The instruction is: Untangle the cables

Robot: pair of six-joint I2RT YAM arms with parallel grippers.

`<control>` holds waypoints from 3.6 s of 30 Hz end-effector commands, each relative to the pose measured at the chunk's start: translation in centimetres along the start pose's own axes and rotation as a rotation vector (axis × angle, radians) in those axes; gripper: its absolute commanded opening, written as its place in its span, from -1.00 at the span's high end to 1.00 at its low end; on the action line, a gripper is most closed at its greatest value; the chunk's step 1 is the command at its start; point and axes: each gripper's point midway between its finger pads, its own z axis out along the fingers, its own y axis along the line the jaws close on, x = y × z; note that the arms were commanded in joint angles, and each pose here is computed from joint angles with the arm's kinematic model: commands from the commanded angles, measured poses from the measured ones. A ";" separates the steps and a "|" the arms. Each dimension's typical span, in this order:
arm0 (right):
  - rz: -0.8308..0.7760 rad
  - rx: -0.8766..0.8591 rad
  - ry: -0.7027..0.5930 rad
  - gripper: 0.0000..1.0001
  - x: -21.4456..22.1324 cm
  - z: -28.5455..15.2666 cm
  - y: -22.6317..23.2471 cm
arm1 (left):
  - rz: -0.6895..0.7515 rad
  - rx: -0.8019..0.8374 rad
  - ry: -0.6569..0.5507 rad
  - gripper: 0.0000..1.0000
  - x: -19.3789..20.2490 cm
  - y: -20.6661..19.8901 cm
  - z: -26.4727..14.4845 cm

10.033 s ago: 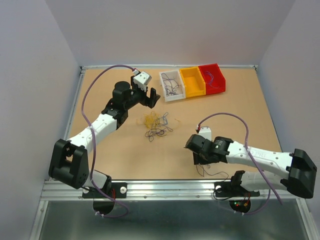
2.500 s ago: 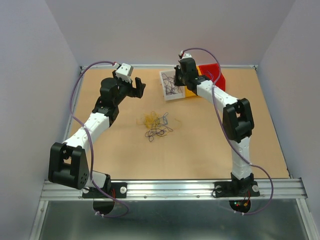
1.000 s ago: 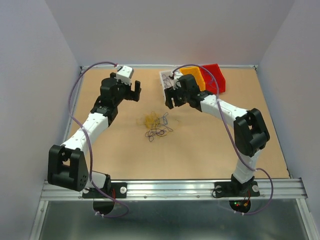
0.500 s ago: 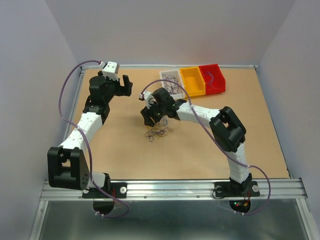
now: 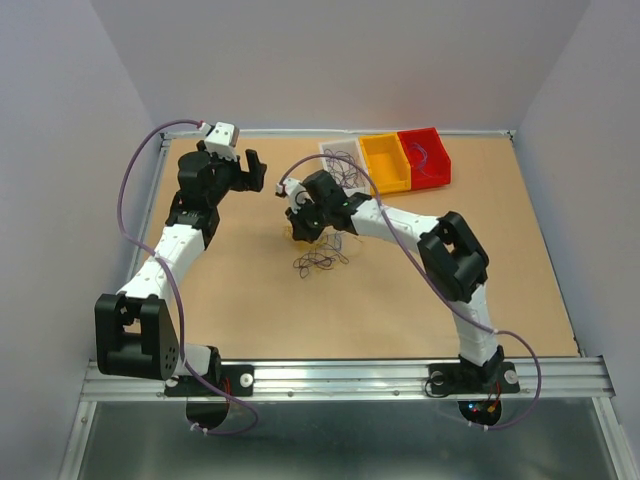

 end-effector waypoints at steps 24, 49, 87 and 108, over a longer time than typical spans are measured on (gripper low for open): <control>-0.009 0.030 -0.668 0.99 -15.5 -20.3 5.7 | 0.209 0.643 -0.315 -0.91 -4.0 -11.9 -9.5; -0.018 -0.002 -0.649 0.56 -13.8 -20.3 6.4 | 0.185 0.758 -0.273 1.00 -3.2 -14.3 -8.9; 0.079 -0.118 -0.220 -0.34 -5.9 -3.8 5.0 | -0.024 0.155 -0.200 -0.40 -4.5 -1.0 -3.3; -0.045 -0.285 -0.246 0.99 -7.7 -8.6 10.6 | 0.025 0.283 -0.210 -0.40 -4.3 -3.4 -4.1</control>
